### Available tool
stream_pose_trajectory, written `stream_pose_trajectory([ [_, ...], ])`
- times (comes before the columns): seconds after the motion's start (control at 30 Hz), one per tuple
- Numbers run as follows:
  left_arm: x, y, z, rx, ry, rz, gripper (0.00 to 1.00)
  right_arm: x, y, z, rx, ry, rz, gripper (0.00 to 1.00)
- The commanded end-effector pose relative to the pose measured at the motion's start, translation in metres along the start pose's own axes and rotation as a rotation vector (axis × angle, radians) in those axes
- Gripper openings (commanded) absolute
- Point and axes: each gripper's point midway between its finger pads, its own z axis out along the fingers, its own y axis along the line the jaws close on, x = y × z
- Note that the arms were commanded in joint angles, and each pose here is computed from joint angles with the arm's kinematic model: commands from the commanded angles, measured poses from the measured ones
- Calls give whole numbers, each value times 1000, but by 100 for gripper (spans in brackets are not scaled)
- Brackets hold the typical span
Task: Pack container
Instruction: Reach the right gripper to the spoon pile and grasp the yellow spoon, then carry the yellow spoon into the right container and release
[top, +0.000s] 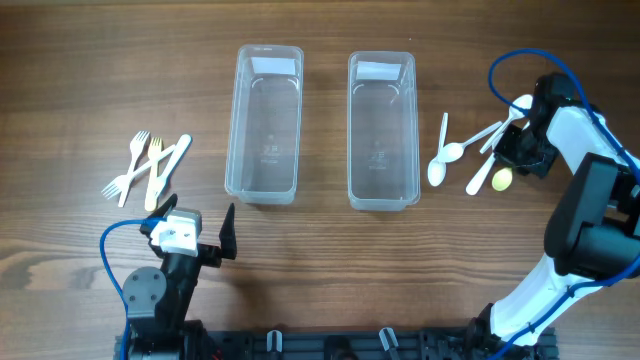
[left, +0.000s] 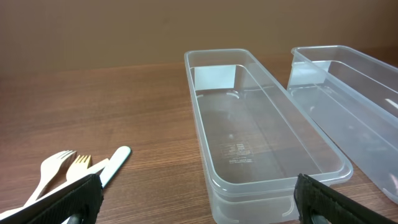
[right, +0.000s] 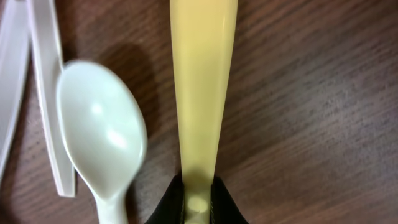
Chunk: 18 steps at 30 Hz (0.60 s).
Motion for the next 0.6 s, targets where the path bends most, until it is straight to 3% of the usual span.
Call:
stream_pose_trajectory([
  [0.0, 1, -2, 1, 11, -5, 22, 100, 2, -11, -20, 43, -28, 27, 5],
  [0.1, 1, -2, 1, 11, -5, 22, 100, -8, -9, -78, -7, -165, 33, 4],
  [0.2, 1, -2, 1, 11, -5, 22, 100, -4, 19, -146, -143, -321, -70, 4],
  [0.37, 1, -2, 1, 11, -5, 22, 100, 46, 106, -235, -399, -509, -366, 4],
  [0.57, 1, -2, 1, 11, -5, 22, 100, 98, 179, -250, -527, -503, -530, 4],
])
